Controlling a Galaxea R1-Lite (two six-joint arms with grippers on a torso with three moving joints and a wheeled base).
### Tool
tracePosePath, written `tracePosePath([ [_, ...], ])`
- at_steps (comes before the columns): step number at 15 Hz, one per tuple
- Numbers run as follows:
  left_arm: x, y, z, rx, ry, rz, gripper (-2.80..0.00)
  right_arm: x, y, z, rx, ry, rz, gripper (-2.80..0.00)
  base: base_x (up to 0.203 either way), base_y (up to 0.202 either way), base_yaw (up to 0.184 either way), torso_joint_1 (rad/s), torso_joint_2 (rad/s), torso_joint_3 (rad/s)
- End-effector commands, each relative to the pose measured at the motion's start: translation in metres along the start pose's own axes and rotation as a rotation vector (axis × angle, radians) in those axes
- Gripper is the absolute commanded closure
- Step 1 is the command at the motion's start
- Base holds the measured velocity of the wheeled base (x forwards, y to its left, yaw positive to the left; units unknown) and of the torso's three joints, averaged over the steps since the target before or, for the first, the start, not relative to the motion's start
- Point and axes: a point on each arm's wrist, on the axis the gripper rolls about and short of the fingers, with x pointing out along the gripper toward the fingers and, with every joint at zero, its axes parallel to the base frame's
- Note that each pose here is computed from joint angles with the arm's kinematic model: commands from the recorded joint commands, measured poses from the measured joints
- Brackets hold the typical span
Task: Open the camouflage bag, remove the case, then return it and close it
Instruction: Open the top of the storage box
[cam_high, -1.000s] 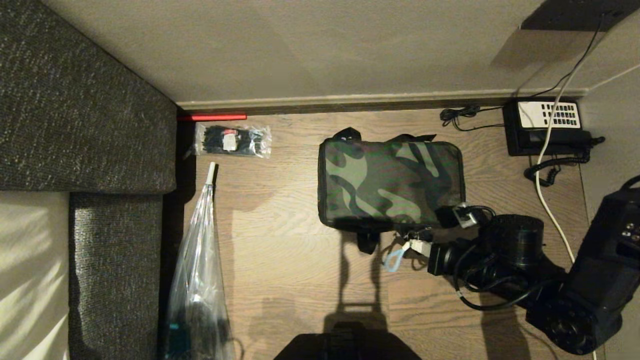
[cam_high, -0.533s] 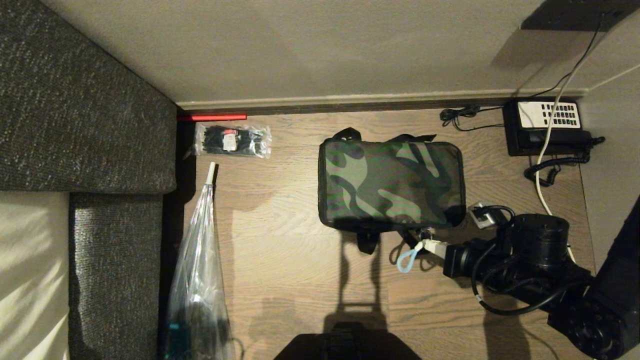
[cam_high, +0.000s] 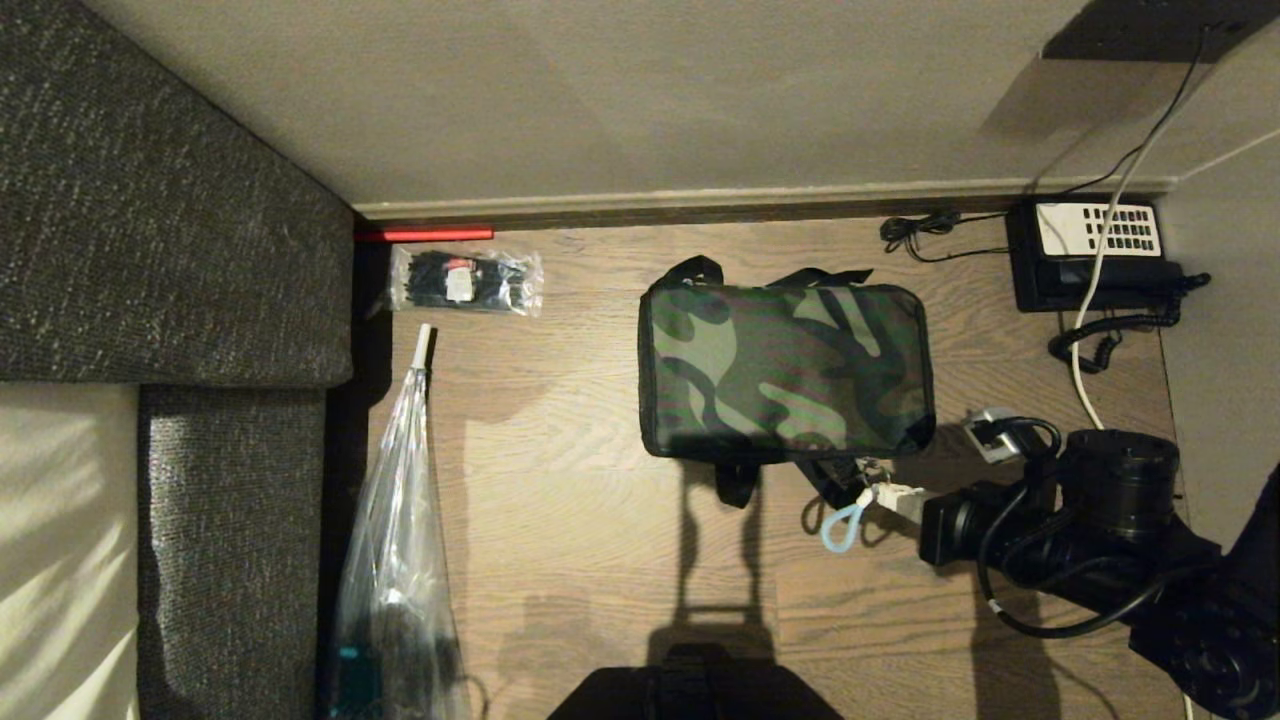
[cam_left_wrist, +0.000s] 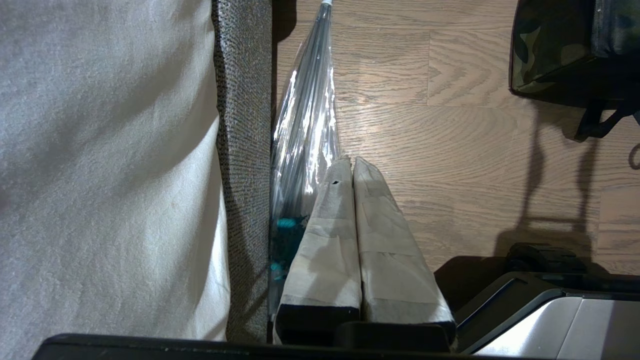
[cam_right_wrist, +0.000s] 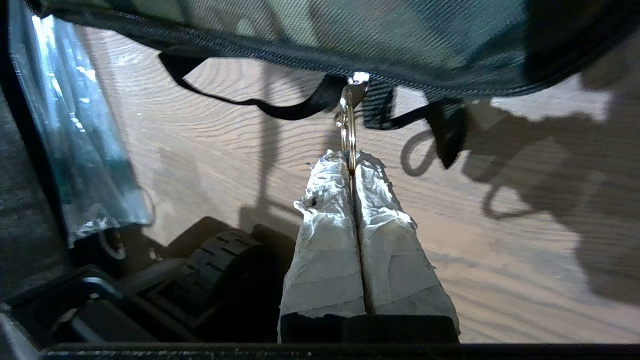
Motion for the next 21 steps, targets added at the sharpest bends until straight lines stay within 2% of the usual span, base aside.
tracePosePath([
  [1,0.0,0.0,0.0,0.0,-0.002,0.001,0.0,-0.003,-0.004,0.002,-0.019,-0.014,-0.015,0.0,0.0,0.0,0.0,0.0,0.0,0.0],
  [10,0.0,0.0,0.0,0.0,-0.002,0.0,0.0,-0.009,-0.022,0.004,-0.047,-0.026,-0.078,0.0,0.0,0.0,0.0,0.0,0.0,0.0],
  [21,0.0,0.0,0.0,0.0,-0.002,0.001,0.0,-0.01,-0.028,0.006,-0.066,-0.023,-0.097,0.0,0.0,0.0,0.0,0.0,0.0,0.0],
])
